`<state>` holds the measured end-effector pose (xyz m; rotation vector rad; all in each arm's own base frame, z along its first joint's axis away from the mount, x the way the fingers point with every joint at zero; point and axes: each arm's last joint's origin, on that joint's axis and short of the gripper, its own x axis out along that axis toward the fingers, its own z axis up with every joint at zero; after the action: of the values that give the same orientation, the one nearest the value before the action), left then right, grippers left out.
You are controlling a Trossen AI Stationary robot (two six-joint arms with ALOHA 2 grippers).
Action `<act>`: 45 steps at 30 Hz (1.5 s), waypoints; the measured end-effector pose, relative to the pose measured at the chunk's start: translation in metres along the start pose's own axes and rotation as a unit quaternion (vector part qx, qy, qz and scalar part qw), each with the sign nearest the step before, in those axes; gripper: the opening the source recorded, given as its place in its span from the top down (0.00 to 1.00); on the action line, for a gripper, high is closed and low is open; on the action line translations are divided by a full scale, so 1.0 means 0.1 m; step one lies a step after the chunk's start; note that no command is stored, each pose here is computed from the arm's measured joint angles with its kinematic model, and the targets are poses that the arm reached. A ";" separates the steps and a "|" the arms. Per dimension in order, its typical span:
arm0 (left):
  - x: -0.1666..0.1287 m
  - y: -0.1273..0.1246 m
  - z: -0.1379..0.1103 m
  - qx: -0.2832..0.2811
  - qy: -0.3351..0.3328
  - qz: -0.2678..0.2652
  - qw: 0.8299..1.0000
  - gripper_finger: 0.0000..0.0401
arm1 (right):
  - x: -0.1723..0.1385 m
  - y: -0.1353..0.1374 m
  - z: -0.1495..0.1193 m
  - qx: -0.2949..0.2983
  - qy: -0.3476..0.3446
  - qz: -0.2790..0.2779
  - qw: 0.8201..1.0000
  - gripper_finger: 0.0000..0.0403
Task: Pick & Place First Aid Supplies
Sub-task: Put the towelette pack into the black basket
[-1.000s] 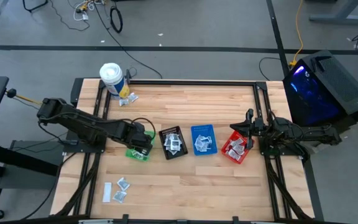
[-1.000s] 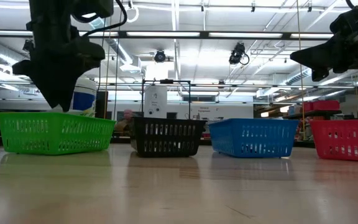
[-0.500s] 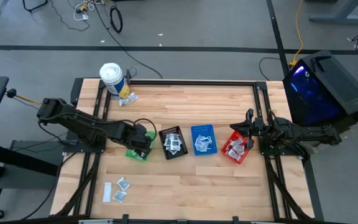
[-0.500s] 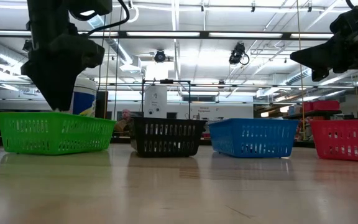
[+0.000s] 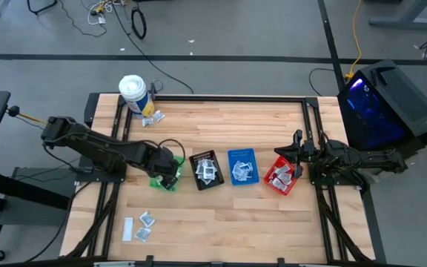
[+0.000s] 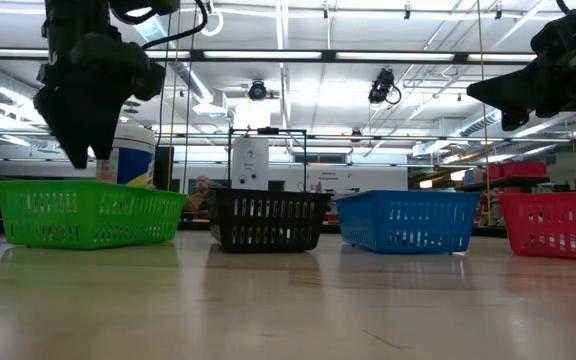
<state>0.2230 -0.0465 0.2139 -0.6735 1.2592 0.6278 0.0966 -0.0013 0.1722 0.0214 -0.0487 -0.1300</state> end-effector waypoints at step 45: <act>0.07 0.98 1.43 0.134 -0.009 0.310 0.941 0.88 | 0.00 0.00 0.00 0.000 0.000 0.000 1.000 0.94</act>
<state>0.2423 0.1260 0.2213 -0.0263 1.5128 0.9476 0.0966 -0.0013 0.1722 0.0214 -0.0490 -0.1303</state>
